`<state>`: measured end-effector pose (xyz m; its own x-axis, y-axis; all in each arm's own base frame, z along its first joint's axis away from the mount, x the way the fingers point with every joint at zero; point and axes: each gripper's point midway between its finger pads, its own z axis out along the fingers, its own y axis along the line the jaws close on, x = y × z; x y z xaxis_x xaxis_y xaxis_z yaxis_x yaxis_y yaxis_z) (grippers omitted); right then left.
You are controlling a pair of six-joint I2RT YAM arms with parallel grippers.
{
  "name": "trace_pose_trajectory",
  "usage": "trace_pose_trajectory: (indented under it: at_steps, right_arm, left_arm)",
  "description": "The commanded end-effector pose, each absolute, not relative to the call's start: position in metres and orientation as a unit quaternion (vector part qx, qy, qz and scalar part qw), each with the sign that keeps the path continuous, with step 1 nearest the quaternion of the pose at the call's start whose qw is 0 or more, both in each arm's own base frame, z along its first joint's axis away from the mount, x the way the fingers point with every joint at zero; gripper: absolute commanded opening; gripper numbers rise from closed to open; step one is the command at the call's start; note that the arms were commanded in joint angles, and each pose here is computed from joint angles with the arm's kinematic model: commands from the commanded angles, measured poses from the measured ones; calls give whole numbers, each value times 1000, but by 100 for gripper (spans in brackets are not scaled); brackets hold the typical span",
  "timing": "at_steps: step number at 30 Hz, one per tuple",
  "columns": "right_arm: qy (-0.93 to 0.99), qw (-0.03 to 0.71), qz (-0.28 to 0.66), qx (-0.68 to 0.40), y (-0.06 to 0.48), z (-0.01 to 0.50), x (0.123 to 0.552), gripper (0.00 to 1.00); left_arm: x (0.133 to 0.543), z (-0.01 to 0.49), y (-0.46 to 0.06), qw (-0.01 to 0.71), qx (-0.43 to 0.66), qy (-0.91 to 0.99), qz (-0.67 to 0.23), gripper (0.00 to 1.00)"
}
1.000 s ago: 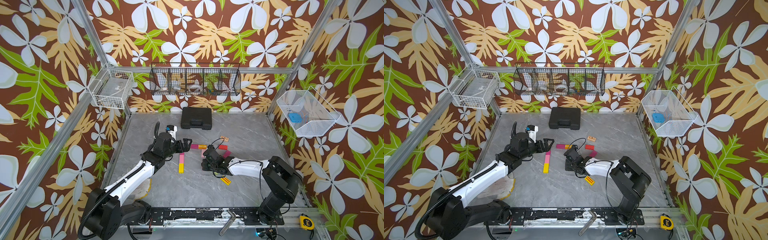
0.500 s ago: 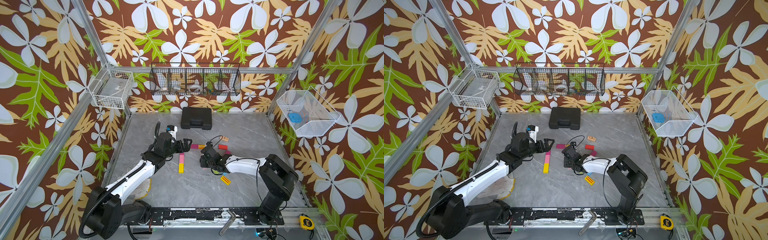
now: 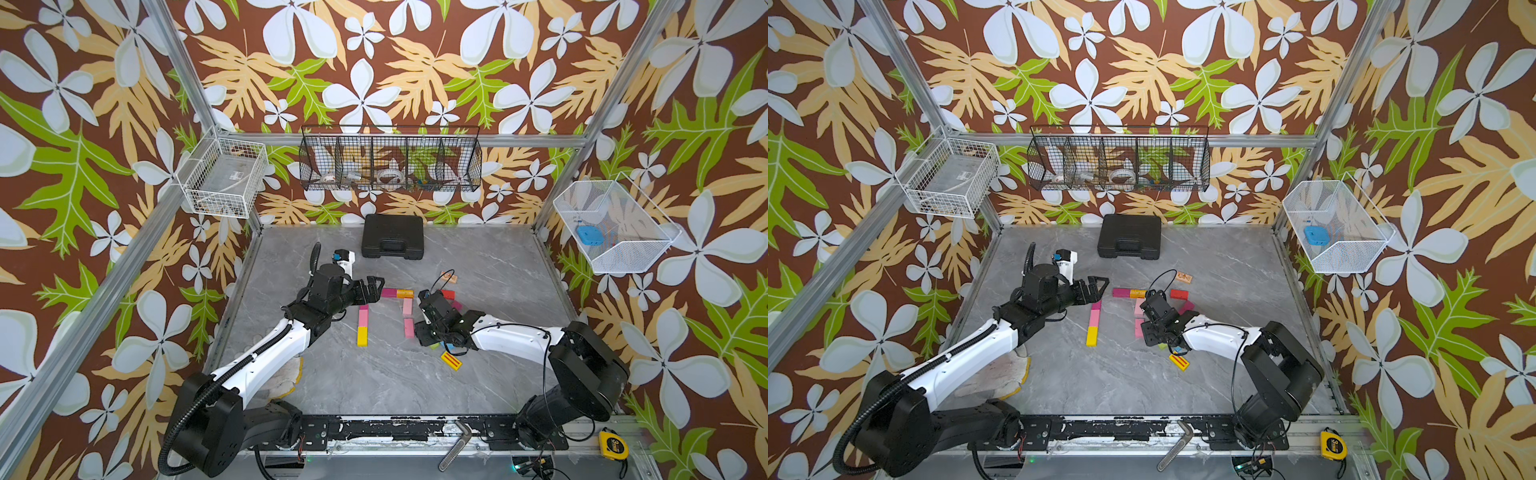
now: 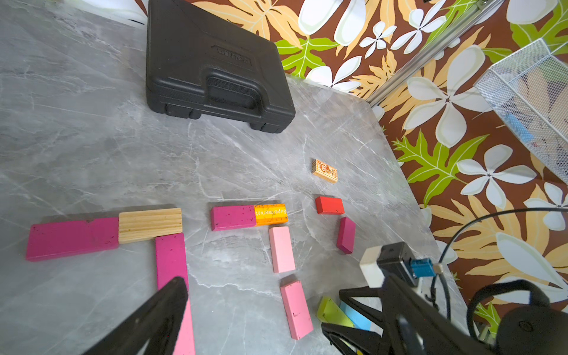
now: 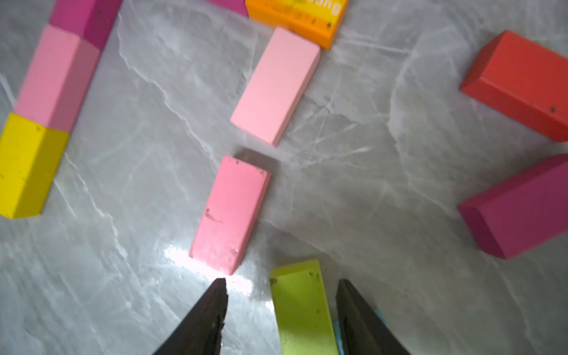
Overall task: Assemble the number 7 with building blocks
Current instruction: Place the building block at the center of the board, then pick up the building block from the center of the board.
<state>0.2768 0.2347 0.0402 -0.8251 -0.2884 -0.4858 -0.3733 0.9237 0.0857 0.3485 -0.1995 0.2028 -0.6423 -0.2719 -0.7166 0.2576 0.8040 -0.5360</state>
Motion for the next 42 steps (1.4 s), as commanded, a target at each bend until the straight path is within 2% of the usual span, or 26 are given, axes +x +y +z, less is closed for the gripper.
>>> trace_pose_trajectory:
  at_steps: [1, 10, 15, 18, 24, 28, 40, 42]
  right_arm:
    - [951, 217, 72, -208, 229, 31, 269, 57]
    - [954, 205, 33, -218, 221, 16, 272, 55]
    - [961, 197, 25, -194, 214, 14, 269, 38]
    - [967, 191, 46, -164, 215, 16, 261, 31]
    - [970, 199, 98, -102, 227, 26, 242, 24]
    - [963, 214, 152, -60, 248, 35, 234, 23]
    - [961, 222, 156, -55, 276, 28, 245, 24]
    - [961, 223, 153, -53, 277, 27, 247, 26]
  left_arm:
    - [351, 211, -204, 430, 4, 843, -322, 100]
    - [348, 210, -202, 429, 2, 844, -321, 100]
    - [348, 210, -202, 428, 3, 845, -322, 100]
    - [347, 209, -203, 428, 4, 844, -323, 100]
    - [348, 208, -207, 424, 9, 842, -333, 100]
    - [346, 208, -208, 424, 10, 840, -337, 100]
    - [343, 215, -205, 432, 10, 835, -339, 100]
    - [342, 216, -205, 434, 10, 835, -339, 100]
